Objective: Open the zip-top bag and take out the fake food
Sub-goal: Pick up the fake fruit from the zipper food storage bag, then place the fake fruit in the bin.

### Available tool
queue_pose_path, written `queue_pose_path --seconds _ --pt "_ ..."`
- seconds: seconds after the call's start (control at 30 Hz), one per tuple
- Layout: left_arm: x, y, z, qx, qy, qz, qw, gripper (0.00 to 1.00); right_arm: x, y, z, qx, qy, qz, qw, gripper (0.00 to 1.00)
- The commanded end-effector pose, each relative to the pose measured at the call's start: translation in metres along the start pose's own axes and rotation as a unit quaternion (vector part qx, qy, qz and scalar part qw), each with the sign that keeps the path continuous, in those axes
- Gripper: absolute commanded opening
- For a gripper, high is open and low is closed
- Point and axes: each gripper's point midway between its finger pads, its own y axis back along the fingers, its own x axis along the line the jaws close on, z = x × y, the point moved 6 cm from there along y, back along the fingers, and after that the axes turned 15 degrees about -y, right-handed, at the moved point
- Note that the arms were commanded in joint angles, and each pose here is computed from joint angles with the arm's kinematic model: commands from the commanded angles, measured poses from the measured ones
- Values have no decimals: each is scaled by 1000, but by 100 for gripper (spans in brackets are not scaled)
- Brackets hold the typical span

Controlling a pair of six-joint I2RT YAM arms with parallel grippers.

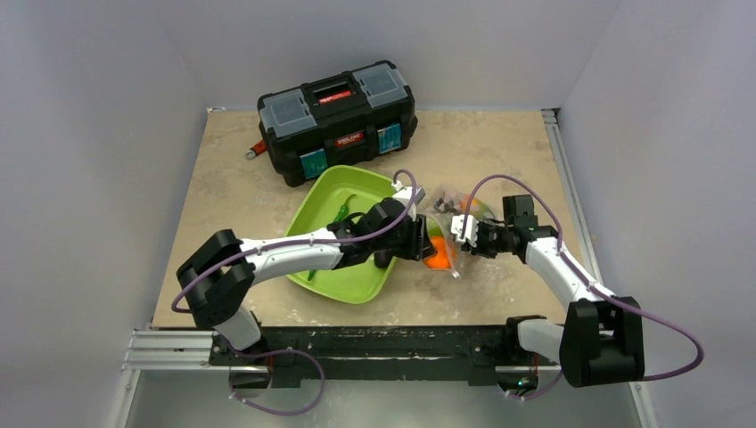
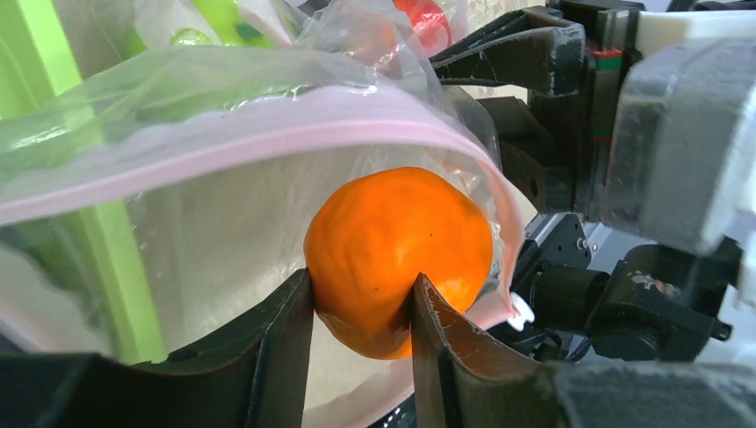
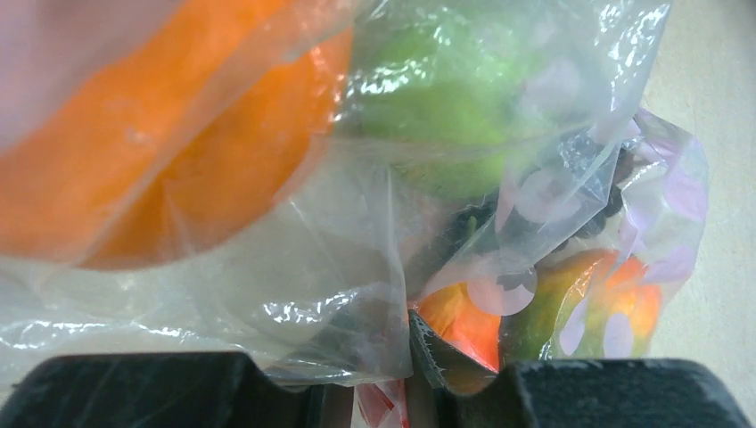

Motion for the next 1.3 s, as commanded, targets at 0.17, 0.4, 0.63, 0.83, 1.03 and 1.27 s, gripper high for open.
queue_pose_path --seconds 0.17,0.4,0.63,0.83,1.03,1.27 --pt "1 32 13 -28 1 -35 999 0 -10 2 -7 14 -15 -33 999 18" --pt "-1 52 14 -26 -18 -49 998 0 -12 3 -7 15 -23 -38 999 15" --pt "13 83 5 -19 -25 -27 999 0 -12 4 -8 8 -30 -37 999 14" --pt "35 111 -4 -31 -21 13 999 0 -10 4 -7 2 -34 -30 999 14" --pt "57 137 -11 -37 -24 74 996 0 -9 4 -8 1 -36 -27 999 14" --pt "79 154 -22 -43 -14 123 991 0 -8 4 -8 0 -40 -25 999 16"
